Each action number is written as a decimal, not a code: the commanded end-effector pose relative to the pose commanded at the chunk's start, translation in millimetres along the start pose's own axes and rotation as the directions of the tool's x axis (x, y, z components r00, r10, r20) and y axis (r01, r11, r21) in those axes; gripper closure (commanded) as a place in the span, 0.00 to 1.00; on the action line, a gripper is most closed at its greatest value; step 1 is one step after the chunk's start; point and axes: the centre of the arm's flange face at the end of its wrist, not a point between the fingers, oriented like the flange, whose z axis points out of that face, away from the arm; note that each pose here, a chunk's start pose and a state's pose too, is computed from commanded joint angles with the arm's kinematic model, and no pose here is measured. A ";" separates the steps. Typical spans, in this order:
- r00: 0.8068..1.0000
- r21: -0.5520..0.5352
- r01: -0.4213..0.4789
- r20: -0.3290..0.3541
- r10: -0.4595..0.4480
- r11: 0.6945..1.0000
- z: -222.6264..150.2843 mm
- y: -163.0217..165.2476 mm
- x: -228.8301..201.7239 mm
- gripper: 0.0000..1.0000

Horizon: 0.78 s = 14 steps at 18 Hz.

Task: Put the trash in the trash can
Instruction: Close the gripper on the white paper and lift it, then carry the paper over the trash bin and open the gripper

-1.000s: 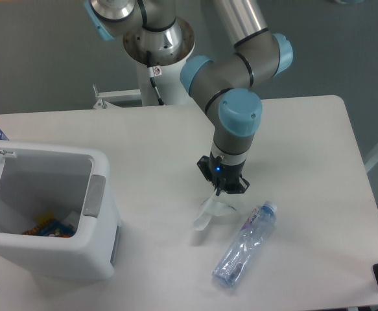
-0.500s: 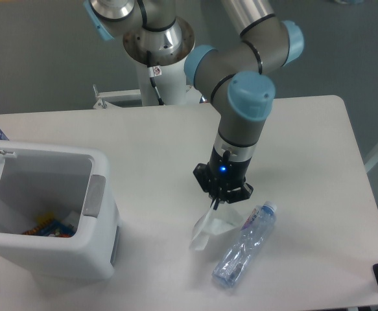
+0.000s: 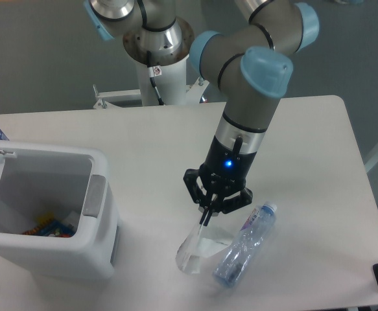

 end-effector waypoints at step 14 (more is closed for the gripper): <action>0.988 0.098 -0.047 -0.140 0.061 0.994 -41.0 -36.4 163.9 1.00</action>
